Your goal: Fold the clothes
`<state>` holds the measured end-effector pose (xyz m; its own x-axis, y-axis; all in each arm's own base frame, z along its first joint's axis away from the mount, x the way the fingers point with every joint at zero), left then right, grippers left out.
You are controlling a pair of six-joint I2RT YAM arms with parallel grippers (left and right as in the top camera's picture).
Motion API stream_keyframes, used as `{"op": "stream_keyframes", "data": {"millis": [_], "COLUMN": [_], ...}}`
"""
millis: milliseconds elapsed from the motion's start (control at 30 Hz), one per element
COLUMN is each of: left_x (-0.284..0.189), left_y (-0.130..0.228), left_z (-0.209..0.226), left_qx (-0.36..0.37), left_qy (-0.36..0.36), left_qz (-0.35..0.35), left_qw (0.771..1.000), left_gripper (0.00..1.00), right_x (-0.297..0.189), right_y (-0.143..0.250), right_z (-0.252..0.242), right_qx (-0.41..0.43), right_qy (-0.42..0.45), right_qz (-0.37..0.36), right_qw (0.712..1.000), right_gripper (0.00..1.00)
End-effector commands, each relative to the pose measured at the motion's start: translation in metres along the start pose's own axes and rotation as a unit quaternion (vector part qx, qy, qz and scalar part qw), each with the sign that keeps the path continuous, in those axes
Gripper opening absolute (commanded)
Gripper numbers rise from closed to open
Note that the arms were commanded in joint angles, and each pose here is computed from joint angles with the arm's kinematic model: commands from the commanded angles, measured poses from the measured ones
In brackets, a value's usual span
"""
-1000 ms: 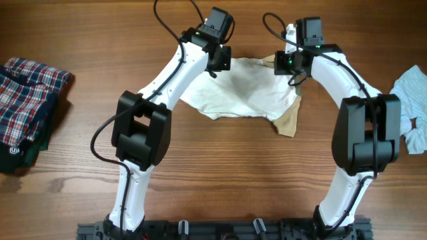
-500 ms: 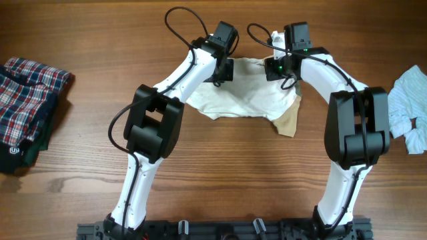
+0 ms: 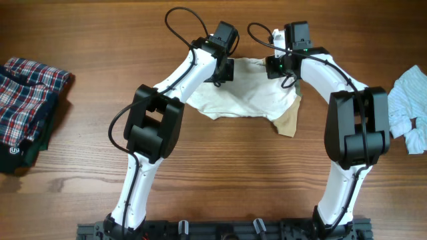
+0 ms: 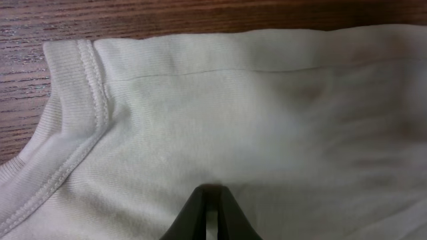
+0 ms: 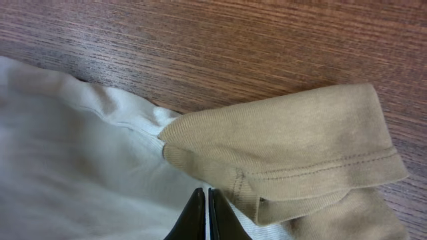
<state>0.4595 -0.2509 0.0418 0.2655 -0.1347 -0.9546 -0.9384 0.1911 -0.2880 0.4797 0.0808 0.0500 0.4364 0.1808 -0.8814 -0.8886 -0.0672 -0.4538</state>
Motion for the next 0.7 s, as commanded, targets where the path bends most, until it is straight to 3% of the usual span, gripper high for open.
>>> {"op": "stream_keyframes", "data": {"millis": [0,167,667], "left_x": [0.016,0.016,0.015], "left_y": [0.010,0.013,0.017], "left_z": [0.002,0.003,0.004], "left_qx": [-0.004,-0.004,-0.004], "left_qy": [-0.004,-0.006,-0.009], "left_qz": [0.021,0.027,0.038], "left_qw": [1.000,1.000,0.999], "left_gripper": [0.08,0.08,0.11], "right_x": [0.017,0.028,0.019], "right_y": [0.013,0.013,-0.056], "right_z": [-0.006,-0.010,-0.021], "right_qx": [0.013,0.013,0.004], "right_qy": [0.012,0.018,0.065], "right_qz": [0.022,0.015,-0.156], "right_qw": [1.000,1.000,0.986], "right_gripper": [0.04,0.04,0.06]}}
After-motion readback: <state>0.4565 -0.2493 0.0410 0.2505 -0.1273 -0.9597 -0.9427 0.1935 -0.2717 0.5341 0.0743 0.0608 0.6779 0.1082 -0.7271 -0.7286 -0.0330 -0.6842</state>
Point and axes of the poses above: each gripper's point midway between its finger pads, its own x axis out along the fingers, its own z axis along the line the jaws close on, y = z × x, the point moved 4 cm from there along -x, back along the fingers, and after that the axes turned 7 degrees about x, right-handed, at the moved point
